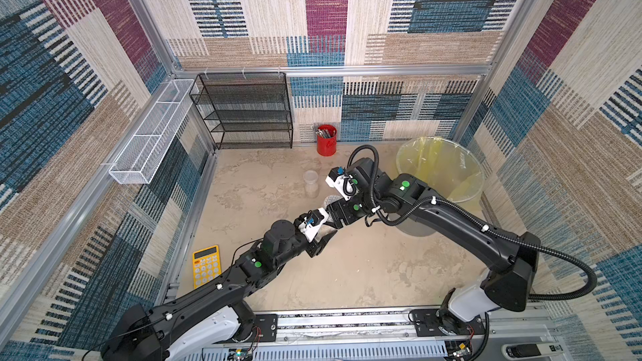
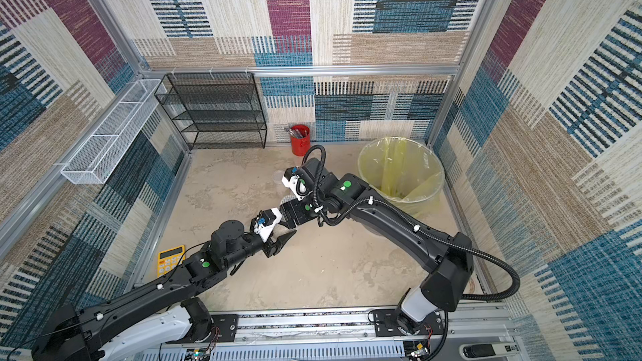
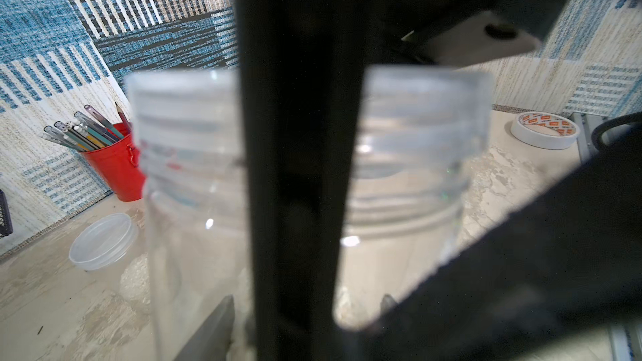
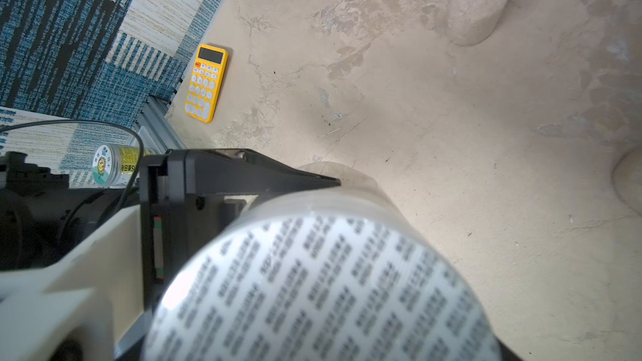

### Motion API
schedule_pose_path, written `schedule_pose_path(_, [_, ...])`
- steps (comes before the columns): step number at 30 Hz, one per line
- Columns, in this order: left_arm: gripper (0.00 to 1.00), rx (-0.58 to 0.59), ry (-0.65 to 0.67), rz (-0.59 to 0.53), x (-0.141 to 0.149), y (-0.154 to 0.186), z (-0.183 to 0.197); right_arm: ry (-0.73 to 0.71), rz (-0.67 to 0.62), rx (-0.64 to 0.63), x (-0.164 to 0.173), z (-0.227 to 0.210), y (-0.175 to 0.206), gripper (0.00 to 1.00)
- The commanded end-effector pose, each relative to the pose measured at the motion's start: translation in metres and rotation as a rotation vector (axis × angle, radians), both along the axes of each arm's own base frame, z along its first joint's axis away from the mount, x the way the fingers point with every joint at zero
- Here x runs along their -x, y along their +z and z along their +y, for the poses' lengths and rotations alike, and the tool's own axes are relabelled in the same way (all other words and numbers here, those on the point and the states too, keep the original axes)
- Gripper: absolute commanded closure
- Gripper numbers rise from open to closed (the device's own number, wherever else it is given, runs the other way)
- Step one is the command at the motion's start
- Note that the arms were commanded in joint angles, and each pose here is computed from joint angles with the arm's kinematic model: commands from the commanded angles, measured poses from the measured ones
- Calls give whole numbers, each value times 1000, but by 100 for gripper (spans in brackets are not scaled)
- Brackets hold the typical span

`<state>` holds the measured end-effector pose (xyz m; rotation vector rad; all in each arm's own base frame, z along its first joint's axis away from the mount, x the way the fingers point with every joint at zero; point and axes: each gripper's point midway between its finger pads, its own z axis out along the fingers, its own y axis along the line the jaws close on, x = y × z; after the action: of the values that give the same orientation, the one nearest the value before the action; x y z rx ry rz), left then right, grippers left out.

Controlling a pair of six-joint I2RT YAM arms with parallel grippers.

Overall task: Empty moldy rice from jars
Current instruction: Pick up the jar from the center of the board, then unscrew the lid from the jar.

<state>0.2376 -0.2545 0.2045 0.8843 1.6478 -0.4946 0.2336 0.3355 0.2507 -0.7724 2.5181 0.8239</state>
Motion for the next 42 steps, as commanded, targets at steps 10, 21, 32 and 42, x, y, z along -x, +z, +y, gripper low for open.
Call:
schedule_pose_path(10, [58, 18, 67, -19, -6, 4, 10, -34, -32, -50, -4, -2, 15, 5])
schedule_pose_path(21, [61, 26, 74, -16, -6, 2, 12, -42, -25, -64, 10, -15, 17, 3])
schedule_pose_path(32, [62, 38, 89, -52, 0, 7, 22, -142, -13, -172, 24, -35, 49, 3])
schedule_pose_path(42, [64, -8, 126, -163, -1, 19, 36, -295, 207, -223, -4, -10, 67, 2])
